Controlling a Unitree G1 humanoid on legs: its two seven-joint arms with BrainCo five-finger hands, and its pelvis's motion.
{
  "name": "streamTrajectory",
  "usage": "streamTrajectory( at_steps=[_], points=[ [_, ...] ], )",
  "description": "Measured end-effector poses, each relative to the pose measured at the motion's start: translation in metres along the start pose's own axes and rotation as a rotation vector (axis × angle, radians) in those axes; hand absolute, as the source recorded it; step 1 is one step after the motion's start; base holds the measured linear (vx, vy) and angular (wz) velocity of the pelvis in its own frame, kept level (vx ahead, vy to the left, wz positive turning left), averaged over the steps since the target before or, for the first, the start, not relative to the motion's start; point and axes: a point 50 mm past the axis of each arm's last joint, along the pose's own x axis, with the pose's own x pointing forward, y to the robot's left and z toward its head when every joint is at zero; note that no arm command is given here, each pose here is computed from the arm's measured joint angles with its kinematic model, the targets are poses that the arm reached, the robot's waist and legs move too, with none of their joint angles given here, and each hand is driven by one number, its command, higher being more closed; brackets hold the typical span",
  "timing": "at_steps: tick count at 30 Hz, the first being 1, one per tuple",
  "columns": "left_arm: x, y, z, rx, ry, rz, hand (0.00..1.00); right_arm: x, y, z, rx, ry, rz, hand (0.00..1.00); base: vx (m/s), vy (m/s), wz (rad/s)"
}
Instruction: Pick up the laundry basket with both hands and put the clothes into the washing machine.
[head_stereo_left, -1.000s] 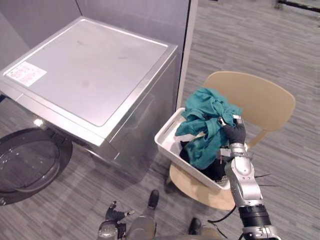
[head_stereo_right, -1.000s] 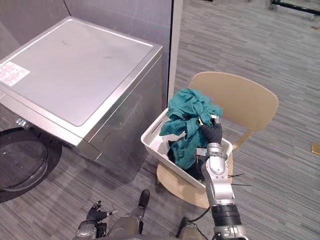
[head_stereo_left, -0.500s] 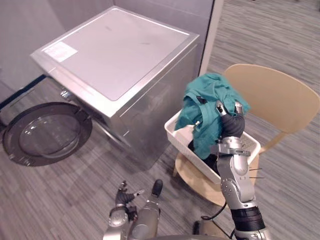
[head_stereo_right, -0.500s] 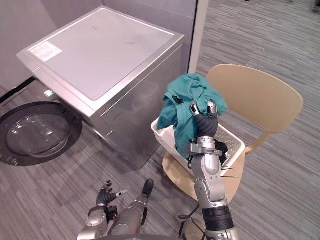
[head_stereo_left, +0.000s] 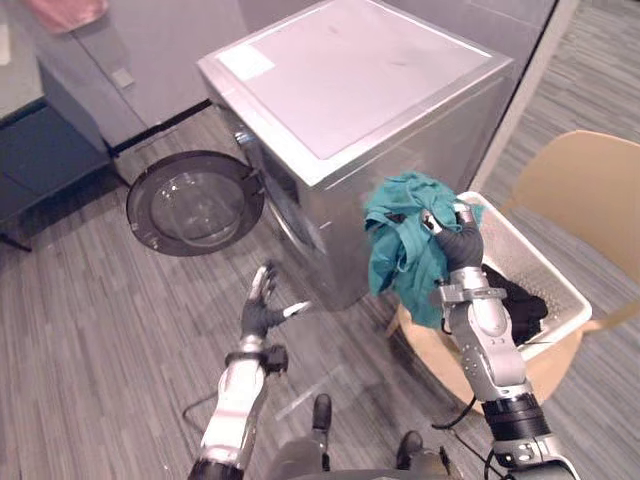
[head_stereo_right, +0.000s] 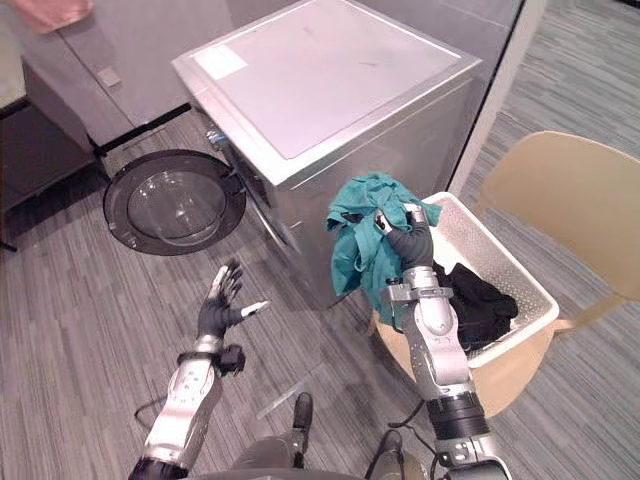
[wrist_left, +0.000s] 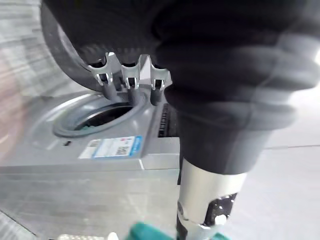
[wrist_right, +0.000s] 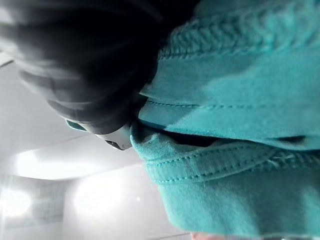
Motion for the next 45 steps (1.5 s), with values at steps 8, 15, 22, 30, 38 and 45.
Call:
streamTrajectory(
  at_steps=[8, 15, 22, 30, 38, 45],
  points=[
    [0.017, -0.034, 0.007, 0.104, -0.044, -0.189, 0.00, 0.008, 0.070, -0.015, 0.018, 0.067, 0.329, 1.00, -0.07, 0.019, -0.03],
    [0.032, -0.052, 0.003, 0.226, -0.039, -0.285, 1.00, 0.001, 0.094, -0.030, 0.059, 0.152, 0.441, 0.00, 0.00, -0.048, -0.10],
    [0.034, -0.048, 0.002, 0.234, -0.036, -0.241, 1.00, 0.001, 0.100, -0.030, 0.036, 0.152, 0.480, 0.00, 0.03, -0.033, -0.10],
    [0.018, -0.021, -0.020, 0.177, 0.069, -0.103, 1.00, -0.014, 0.056, -0.040, -0.078, 0.175, 0.269, 0.00, 0.01, -0.009, -0.01],
    [-0.024, 0.034, -0.051, 0.148, 0.229, 0.147, 1.00, -0.071, -0.038, -0.048, -0.390, 0.303, -0.109, 0.00, 0.00, -0.001, -0.01],
    [-0.058, 0.065, -0.074, 0.080, 0.369, 0.284, 1.00, -0.139, -0.071, -0.107, -0.452, 0.701, -0.180, 0.00, 0.01, -0.010, 0.18]
  ],
)
